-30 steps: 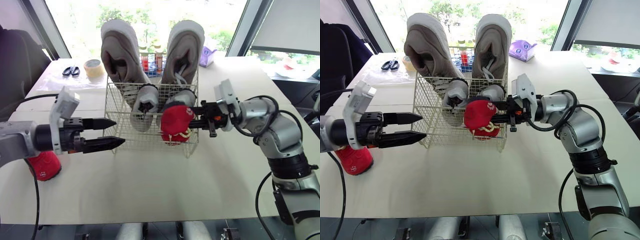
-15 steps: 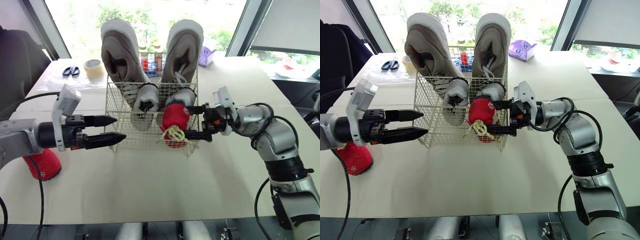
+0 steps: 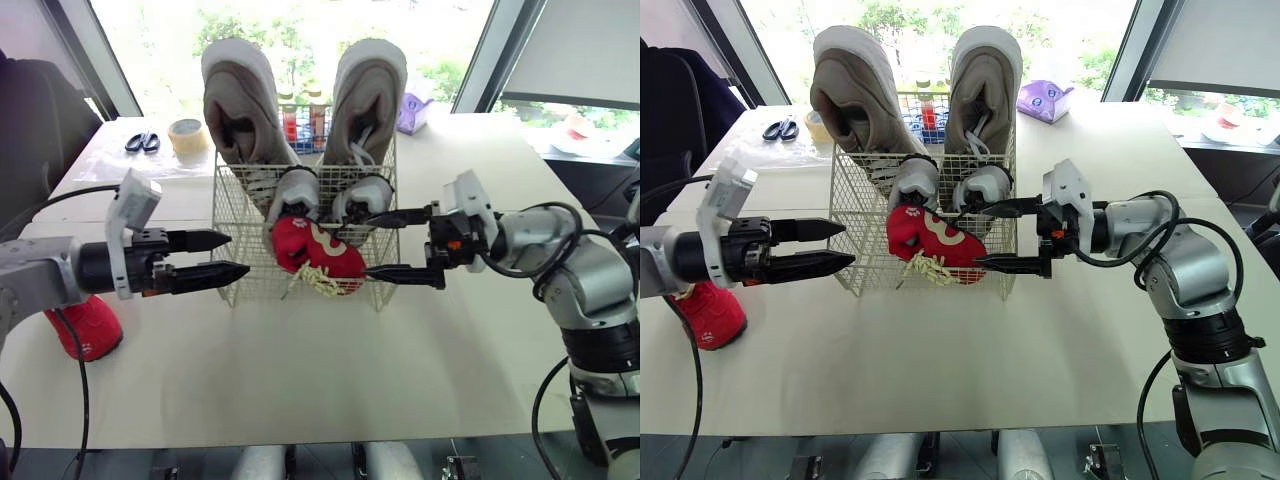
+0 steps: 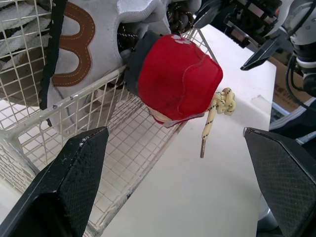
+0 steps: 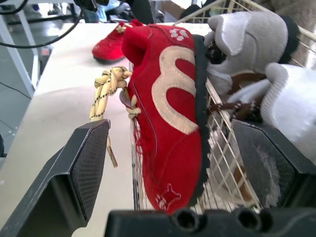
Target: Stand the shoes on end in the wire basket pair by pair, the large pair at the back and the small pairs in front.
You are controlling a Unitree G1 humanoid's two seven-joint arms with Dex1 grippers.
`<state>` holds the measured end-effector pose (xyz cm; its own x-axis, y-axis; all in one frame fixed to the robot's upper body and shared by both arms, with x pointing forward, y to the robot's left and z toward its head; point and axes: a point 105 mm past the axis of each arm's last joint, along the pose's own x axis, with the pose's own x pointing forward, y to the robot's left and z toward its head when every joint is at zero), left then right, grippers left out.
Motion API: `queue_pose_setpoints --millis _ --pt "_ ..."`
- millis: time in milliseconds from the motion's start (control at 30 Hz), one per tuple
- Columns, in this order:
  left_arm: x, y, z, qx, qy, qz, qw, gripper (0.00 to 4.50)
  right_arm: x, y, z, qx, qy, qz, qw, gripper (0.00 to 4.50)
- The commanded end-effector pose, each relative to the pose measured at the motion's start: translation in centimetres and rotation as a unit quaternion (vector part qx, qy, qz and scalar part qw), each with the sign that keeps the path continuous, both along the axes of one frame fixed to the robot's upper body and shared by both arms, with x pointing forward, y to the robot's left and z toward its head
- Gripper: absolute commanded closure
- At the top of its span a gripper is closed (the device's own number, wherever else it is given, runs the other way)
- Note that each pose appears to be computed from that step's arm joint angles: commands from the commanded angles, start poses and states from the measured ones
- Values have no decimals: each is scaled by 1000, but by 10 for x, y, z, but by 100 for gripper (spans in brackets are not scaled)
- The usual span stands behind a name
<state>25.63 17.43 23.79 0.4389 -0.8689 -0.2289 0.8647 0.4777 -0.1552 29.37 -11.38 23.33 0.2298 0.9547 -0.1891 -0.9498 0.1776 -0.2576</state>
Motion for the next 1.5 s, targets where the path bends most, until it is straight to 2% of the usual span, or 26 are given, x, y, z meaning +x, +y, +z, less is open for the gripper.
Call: queue_pose_setpoints --millis 33,367,533,567,633,733,800,933,1000,1067,1167,1267,1367,1500 --pt "-4 -4 2 7 -11 -15 1000 0 -8 0 19 20 -24 -1 1000 23" --pt "-6 6 9 4 -7 -11 1000 0 -25 15 33 43 -20 24 999 10" --pt "-2 14 13 22 -26 18 999 0 -36 28 41 50 -19 50 997 10" --pt "-1 20 17 22 -33 28 999 0 -37 29 41 49 -17 53 997 10" --pt "11 53 38 16 -59 107 992 0 -36 26 48 60 -9 52 997 10" --pt "23 120 56 32 -70 261 962 0 -38 21 63 77 41 56 995 10" --pt "24 164 53 55 -17 376 925 0 -50 12 75 72 67 91 991 10" --pt "11 229 24 141 102 556 813 0 -58 3 86 55 61 128 988 10" --pt "2 246 15 159 133 597 775 0 -59 5 85 41 49 139 988 10" --pt "-6 255 5 157 161 621 751 0 -59 7 83 32 41 144 988 10" --pt "-16 261 -14 140 208 638 728 0 -60 12 81 34 43 164 985 10" --pt "-19 260 -27 130 234 639 721 0 -59 17 77 32 48 171 984 10" --pt "-20 255 -52 103 283 634 712 0 -56 19 70 29 42 166 985 10" --pt "-17 252 -67 108 303 635 702 0 -59 17 71 32 43 164 985 10"
